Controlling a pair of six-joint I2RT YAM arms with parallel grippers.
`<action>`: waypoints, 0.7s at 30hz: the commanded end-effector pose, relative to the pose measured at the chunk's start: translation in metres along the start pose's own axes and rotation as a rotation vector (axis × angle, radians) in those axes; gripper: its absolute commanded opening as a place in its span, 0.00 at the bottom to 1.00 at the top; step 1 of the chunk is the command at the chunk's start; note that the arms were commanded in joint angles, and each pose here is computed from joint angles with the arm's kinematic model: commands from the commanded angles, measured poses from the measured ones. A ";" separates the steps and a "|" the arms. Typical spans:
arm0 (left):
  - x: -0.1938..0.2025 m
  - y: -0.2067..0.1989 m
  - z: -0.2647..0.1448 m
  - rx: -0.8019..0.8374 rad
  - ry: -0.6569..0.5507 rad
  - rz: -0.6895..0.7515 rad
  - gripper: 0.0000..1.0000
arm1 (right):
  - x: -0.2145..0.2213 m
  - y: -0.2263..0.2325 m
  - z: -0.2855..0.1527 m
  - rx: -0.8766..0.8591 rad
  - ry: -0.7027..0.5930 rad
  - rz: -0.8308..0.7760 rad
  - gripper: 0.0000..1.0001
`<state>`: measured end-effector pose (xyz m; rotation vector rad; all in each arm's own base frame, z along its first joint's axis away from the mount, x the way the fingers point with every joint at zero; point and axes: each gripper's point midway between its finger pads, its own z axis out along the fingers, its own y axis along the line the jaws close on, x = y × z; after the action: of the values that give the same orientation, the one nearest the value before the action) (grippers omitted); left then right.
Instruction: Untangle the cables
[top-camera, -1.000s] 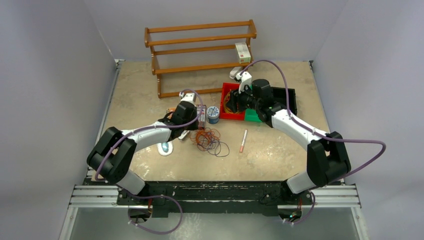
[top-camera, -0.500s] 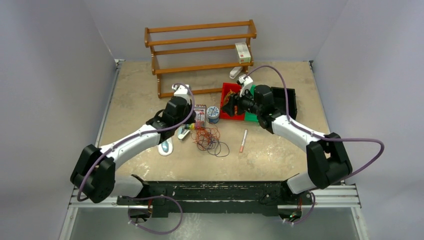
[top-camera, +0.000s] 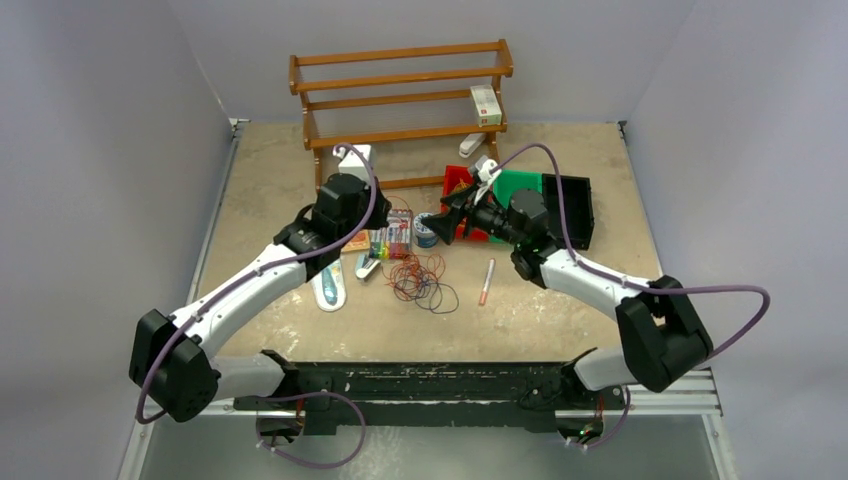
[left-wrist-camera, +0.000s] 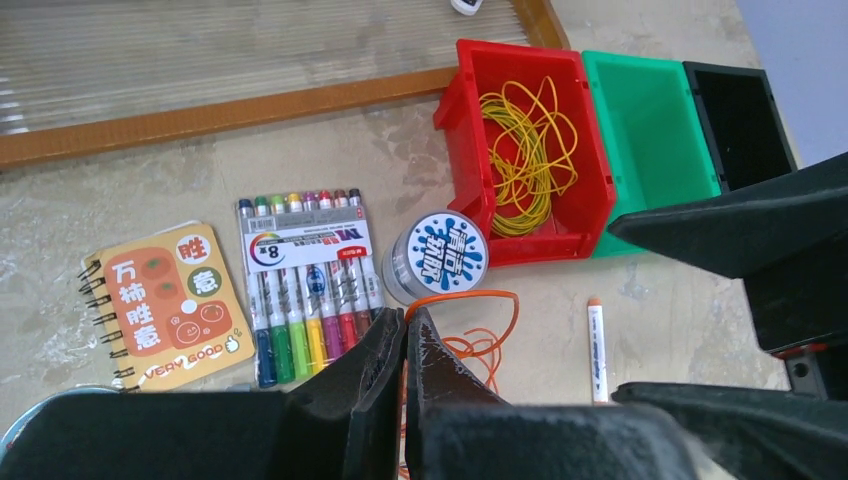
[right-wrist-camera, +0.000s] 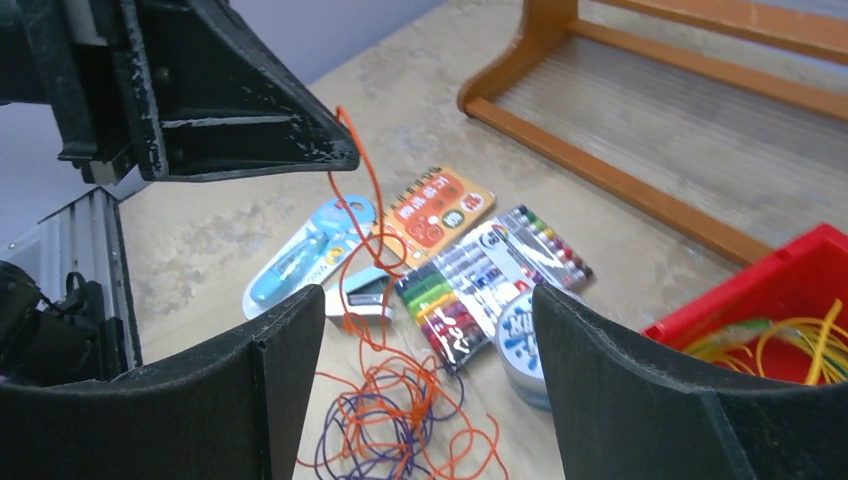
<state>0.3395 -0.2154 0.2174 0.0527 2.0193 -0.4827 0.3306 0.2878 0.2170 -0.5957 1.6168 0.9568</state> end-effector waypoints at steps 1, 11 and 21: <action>-0.041 -0.013 -0.018 0.040 -0.089 0.001 0.00 | -0.031 0.021 0.010 -0.089 -0.148 -0.066 0.78; -0.061 -0.019 -0.034 0.055 -0.108 0.014 0.00 | -0.028 0.050 0.047 -0.183 -0.181 -0.109 0.78; -0.096 -0.041 -0.057 0.138 -0.167 0.015 0.00 | -0.020 0.060 0.078 -0.226 -0.185 -0.102 0.75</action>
<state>0.3319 -0.2145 0.2744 0.0863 1.9592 -0.5196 0.3289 0.3699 0.2113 -0.7090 1.4486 1.0750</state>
